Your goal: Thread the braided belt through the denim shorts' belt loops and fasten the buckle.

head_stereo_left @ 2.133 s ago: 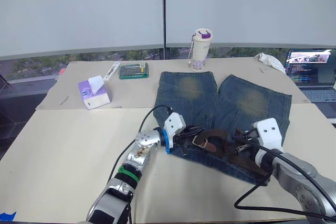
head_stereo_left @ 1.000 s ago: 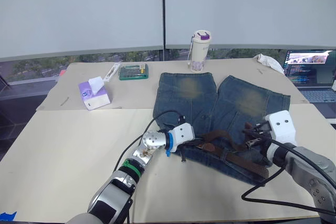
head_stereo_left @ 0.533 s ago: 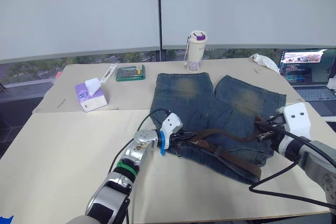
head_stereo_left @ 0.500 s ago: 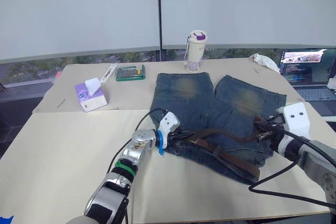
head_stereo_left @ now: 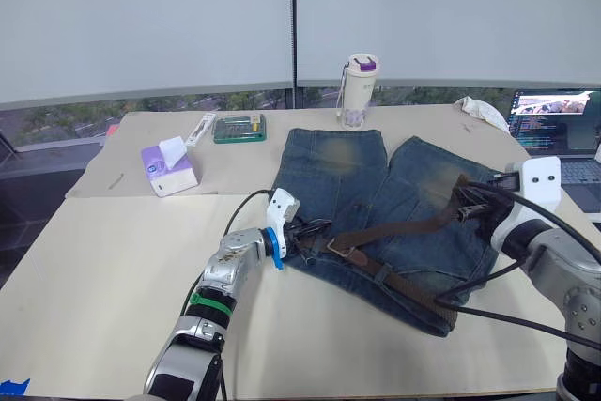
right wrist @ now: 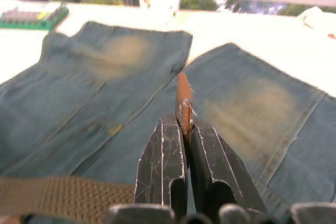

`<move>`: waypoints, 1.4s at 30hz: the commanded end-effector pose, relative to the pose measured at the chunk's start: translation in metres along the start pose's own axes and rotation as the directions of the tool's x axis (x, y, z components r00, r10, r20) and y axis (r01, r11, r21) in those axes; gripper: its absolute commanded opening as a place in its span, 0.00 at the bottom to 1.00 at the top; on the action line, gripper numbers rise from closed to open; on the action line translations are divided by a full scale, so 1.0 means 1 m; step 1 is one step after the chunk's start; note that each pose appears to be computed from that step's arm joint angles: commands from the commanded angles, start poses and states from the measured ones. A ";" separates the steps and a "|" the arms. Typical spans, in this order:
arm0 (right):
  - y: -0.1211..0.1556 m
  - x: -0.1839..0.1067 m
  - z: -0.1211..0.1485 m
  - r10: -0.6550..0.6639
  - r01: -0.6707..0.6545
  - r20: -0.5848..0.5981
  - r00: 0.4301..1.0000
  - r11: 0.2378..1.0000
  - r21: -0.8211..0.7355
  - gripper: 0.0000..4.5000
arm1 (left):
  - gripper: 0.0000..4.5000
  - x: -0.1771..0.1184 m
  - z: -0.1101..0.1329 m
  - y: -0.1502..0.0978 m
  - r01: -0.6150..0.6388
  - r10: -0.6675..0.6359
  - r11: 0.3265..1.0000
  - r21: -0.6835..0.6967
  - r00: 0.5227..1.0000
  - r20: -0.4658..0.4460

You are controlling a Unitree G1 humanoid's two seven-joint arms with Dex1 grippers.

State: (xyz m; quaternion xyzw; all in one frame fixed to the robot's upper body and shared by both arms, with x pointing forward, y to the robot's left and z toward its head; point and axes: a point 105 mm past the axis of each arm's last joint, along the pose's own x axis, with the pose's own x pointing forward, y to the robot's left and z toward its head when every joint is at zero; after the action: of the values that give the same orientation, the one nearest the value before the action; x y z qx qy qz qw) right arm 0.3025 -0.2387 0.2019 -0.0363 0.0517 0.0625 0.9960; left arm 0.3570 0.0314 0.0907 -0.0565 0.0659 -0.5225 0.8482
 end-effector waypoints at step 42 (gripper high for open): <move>0.014 -0.007 -0.006 0.049 -0.049 -0.010 0.999 0.998 -0.050 0.00 | 0.00 0.000 -0.062 -0.033 0.111 -0.167 0.981 -0.161 0.904 -0.394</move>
State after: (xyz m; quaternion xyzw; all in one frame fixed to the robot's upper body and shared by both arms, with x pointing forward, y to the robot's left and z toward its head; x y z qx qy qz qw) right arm 0.2955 -0.2305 0.1811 -0.0478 0.0860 0.0832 0.9917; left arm 0.3155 0.0072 0.0541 -0.0261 0.2354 -0.6049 0.7603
